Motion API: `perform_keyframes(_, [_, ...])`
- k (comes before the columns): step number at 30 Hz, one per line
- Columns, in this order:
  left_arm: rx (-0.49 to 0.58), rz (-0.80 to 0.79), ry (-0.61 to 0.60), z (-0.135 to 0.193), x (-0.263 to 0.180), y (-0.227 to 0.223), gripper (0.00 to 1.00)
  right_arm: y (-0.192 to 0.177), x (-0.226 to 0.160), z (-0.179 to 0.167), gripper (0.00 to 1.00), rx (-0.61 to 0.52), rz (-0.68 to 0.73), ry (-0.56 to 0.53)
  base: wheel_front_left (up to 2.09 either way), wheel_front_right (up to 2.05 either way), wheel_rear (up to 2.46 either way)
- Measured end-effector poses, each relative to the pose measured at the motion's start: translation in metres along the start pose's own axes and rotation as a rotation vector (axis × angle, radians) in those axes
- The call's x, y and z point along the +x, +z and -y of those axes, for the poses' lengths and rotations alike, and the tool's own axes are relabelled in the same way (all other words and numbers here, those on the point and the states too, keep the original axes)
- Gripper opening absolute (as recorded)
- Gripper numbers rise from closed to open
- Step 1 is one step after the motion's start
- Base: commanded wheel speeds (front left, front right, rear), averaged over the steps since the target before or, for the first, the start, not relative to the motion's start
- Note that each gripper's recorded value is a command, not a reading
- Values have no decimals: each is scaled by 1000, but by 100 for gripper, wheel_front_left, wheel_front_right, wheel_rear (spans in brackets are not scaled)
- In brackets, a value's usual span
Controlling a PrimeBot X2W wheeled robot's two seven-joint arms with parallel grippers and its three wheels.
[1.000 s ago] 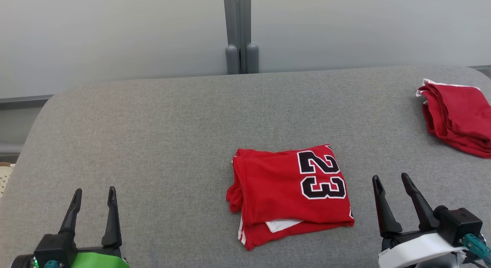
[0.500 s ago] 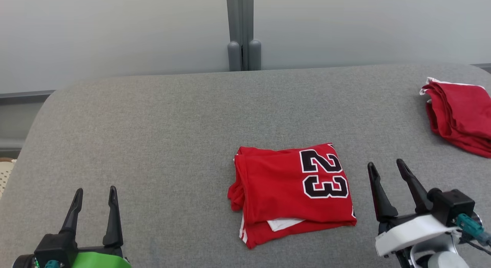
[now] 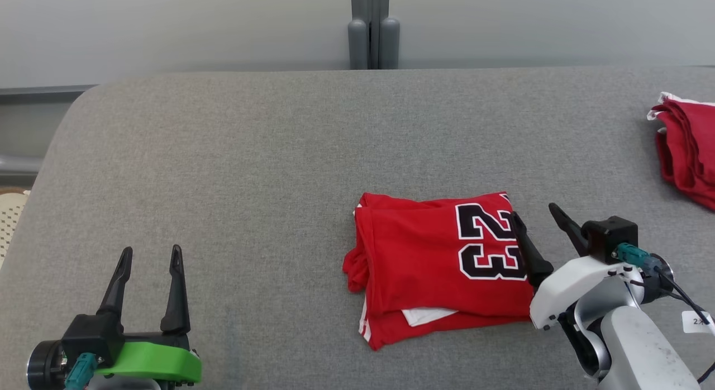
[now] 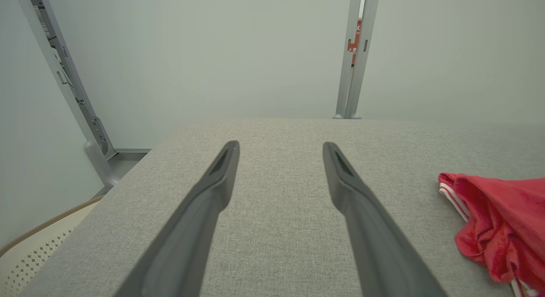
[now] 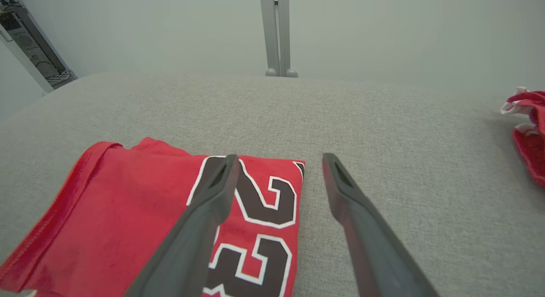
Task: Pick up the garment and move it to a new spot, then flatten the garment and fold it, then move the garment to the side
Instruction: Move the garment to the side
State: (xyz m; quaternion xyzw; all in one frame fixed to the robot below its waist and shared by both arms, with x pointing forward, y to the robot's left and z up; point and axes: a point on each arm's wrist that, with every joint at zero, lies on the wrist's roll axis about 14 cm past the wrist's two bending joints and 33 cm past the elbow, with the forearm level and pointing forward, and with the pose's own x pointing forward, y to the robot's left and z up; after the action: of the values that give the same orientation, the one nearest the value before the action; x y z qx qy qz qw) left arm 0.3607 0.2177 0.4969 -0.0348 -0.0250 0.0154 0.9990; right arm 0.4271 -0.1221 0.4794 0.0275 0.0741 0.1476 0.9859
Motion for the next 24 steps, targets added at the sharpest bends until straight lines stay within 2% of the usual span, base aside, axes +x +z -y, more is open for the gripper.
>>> perform_keyframes(8, [-2, -37, 20, -5, 6, -13, 100, -68, 8, 1, 100, 28, -199, 4, 0, 0, 0])
perform_keyframes(14, [-4, -49, 31, -7, 12, -18, 100, -101, 13, -6, 100, 55, -293, 12, 0, 0, 0])
perform_keyframes(15, [-4, -50, 33, -8, 12, -18, 100, -104, 15, -9, 64, 65, -303, 16, 0, 0, 0])
perform_keyframes(16, [-5, -51, 35, -8, 12, -18, 100, -105, 16, -10, 21, 71, -304, 16, 0, 0, 0])
perform_keyframes(17, [-5, -51, 37, -9, 12, -18, 100, -105, 17, -11, 0, 86, -299, 14, 0, 0, 0])
perform_keyframes(20, [-7, -50, 39, -9, 12, -18, 100, -106, 19, -16, 0, 106, -287, 22, 0, 0, 0])
perform_keyframes(24, [-12, -46, 29, -5, 17, -18, 100, -98, 27, -8, 0, 74, -266, 25, 0, 0, 0])
